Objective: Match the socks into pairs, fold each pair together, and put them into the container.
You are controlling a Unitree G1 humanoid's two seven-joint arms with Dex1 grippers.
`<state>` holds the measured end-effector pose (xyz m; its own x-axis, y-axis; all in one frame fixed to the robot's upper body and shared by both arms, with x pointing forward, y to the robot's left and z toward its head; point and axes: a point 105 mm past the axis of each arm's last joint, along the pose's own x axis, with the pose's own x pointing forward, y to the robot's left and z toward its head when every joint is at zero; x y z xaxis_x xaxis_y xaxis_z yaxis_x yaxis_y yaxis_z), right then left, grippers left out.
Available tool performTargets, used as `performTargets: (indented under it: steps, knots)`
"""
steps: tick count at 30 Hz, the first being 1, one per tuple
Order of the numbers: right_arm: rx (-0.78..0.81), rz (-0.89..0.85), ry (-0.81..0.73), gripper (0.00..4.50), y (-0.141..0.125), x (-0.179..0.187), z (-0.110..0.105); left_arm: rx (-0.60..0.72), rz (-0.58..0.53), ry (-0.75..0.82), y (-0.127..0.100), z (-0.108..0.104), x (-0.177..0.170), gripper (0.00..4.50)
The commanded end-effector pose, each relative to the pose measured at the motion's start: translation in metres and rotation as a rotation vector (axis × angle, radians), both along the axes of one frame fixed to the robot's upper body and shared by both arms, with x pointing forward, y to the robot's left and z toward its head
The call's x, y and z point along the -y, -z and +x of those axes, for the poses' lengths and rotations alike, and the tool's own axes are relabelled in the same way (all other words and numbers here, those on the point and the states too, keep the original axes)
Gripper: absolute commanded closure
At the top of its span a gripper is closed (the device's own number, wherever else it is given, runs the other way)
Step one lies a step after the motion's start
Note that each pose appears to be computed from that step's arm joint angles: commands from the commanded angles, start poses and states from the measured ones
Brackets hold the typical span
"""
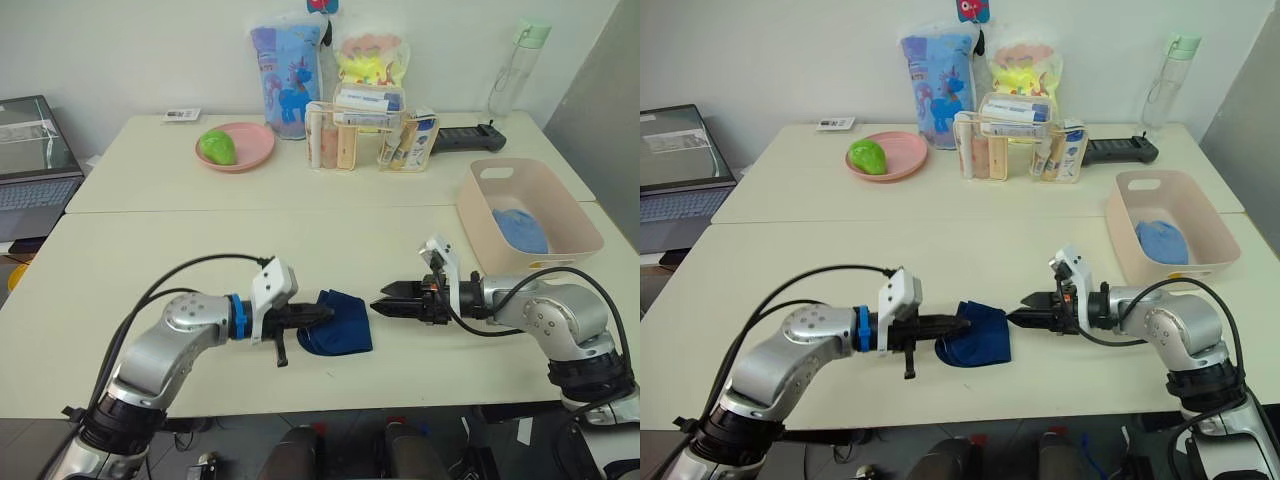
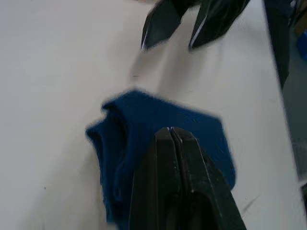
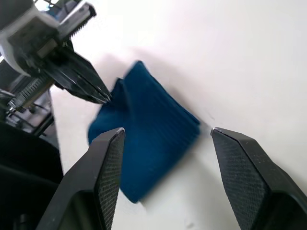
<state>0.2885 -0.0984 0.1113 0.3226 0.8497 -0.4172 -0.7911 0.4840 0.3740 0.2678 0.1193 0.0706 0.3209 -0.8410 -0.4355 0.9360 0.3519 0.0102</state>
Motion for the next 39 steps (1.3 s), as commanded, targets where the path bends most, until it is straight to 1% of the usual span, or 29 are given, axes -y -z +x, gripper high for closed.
performTargets:
  steps: [1,4,8,14,18,24,31,34,35,39]
  knots:
    - [-0.017,-0.03,-0.021,1.39,0.004,-0.004,-0.006,0.058,0.059,-0.007,0.009,0.006,-0.005,4.5]
    - [-0.047,-0.028,-0.034,1.39,0.009,-0.008,-0.009,0.042,0.058,-0.011,0.014,0.005,-0.008,4.5]
    - [-0.106,0.042,-0.026,1.39,0.008,-0.017,-0.006,0.028,0.067,-0.016,0.022,0.0,-0.014,4.5]
    - [-0.176,0.021,-0.044,1.39,0.024,-0.029,-0.005,0.036,0.044,-0.017,0.016,-0.001,-0.011,4.5]
    - [-0.2,0.074,-0.118,1.39,0.021,-0.052,-0.012,0.05,0.036,-0.022,0.014,0.001,-0.011,4.5]
    - [-0.243,0.181,-0.073,1.39,0.015,-0.073,-0.002,0.05,0.029,-0.025,0.013,0.0,-0.011,4.5]
    - [-0.254,0.166,-0.058,1.39,0.023,-0.073,-0.002,0.05,0.029,-0.032,0.012,-0.001,-0.013,4.5]
    - [-0.249,0.162,-0.062,1.96,0.023,-0.072,-0.002,0.052,0.026,-0.033,0.01,0.0,-0.013,4.5]
    - [-0.248,0.161,-0.062,2.24,0.023,-0.072,-0.002,0.052,0.025,-0.033,0.01,0.0,-0.013,4.5]
    - [-0.227,0.153,-0.057,3.67,0.024,-0.069,-0.002,0.065,-0.041,-0.017,0.0,-0.001,-0.008,4.5]
